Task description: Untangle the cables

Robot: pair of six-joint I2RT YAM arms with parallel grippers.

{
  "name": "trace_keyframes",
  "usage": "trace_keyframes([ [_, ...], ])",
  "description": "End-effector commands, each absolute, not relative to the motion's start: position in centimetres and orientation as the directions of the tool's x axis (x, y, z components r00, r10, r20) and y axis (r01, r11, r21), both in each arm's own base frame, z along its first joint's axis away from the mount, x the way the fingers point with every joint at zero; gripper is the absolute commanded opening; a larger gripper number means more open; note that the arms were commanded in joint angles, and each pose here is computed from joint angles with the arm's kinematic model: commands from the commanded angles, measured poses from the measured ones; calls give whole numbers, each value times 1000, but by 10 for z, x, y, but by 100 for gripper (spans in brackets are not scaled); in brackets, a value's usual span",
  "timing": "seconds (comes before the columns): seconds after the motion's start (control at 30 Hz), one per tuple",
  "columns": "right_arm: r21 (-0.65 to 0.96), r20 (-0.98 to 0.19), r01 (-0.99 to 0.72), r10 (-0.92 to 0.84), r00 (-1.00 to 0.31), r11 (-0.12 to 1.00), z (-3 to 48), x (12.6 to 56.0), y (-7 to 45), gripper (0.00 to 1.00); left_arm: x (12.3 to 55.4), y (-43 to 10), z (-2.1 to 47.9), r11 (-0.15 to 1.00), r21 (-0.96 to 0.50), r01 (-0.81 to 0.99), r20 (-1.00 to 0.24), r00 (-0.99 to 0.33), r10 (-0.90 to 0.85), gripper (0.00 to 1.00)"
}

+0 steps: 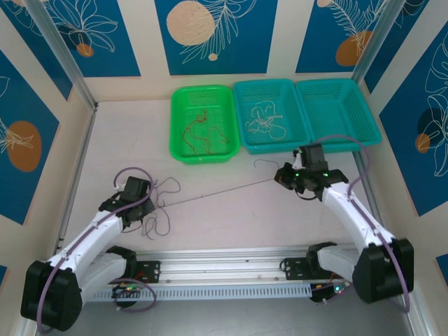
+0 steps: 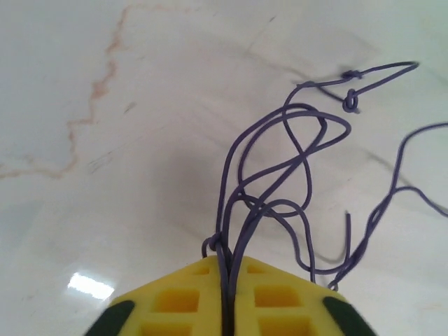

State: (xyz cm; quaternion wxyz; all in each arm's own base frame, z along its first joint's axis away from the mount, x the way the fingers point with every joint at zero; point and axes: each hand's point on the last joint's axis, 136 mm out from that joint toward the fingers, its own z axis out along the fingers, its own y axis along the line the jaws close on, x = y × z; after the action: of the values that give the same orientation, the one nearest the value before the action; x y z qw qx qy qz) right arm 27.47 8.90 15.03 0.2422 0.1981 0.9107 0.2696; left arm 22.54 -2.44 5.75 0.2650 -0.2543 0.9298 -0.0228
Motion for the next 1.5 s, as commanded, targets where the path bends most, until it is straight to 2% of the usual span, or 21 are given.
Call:
trace_keyframes([
  [0.0, 570, -406, 313, 592, -696, 760, 177, 276, 49, 0, 213, -4, 49, 852, -94, -515, -480, -726, -492, 28],
  [0.13, 581, -461, 287, 599, -655, 762, 211, 274, 43, 0, 214, -4, 48, 850, -97, -518, -482, -722, -496, 40],
  [0.37, 616, -515, 274, 640, -570, 739, 257, 270, 31, 0, 212, 0, 49, 849, -84, -521, -492, -720, -490, 46],
  [0.43, 645, -532, 230, 645, -549, 729, 277, 271, 34, 0, 216, -7, 51, 869, -117, -481, -493, -731, -471, 47],
  [0.5, 688, -522, 145, 623, -583, 711, 288, 272, 51, 0, 227, -32, 55, 899, -224, -376, -484, -758, -438, 51],
  [0.6, 705, -487, 84, 566, -665, 704, 276, 275, 76, 0, 242, -79, 71, 859, -460, -226, -454, -771, -446, 64],
  [0.67, 681, -464, 104, 538, -704, 725, 256, 274, 84, 0, 245, -93, 78, 822, -531, -206, -426, -773, -470, 71],
  [0.8, 669, -407, 135, 511, -757, 731, 222, 269, 101, 0, 246, -96, 69, 843, -492, -220, -394, -807, -441, 88],
  [0.9, 648, -397, 148, 497, -771, 747, 208, 266, 103, 0, 248, -94, 49, 869, -432, -243, -361, -836, -413, 92],
  [0.97, 627, -394, 175, 503, -769, 759, 202, 265, 98, 0, 251, -100, 40, 878, -421, -228, -336, -860, -385, 83],
  [1.07, 606, -389, 242, 547, -741, 758, 200, 265, 83, 0, 254, -111, 30, 891, -407, -202, -311, -886, -343, 64],
  [1.2, 613, -400, 295, 610, -684, 733, 208, 268, 63, 0, 252, -101, 22, 918, -320, -235, -306, -891, -335, 22],
  [1.3, 595, -448, 359, 668, -595, 719, 224, 269, 33, 0, 248, -75, 23, 930, -206, -303, -345, -867, -359, 0],
  [1.47, 648, -518, 492, 810, -275, 582, 270, 257, -41, 0, 245, -17, 39, 890, -66, -451, -435, -790, -432, 0],
])
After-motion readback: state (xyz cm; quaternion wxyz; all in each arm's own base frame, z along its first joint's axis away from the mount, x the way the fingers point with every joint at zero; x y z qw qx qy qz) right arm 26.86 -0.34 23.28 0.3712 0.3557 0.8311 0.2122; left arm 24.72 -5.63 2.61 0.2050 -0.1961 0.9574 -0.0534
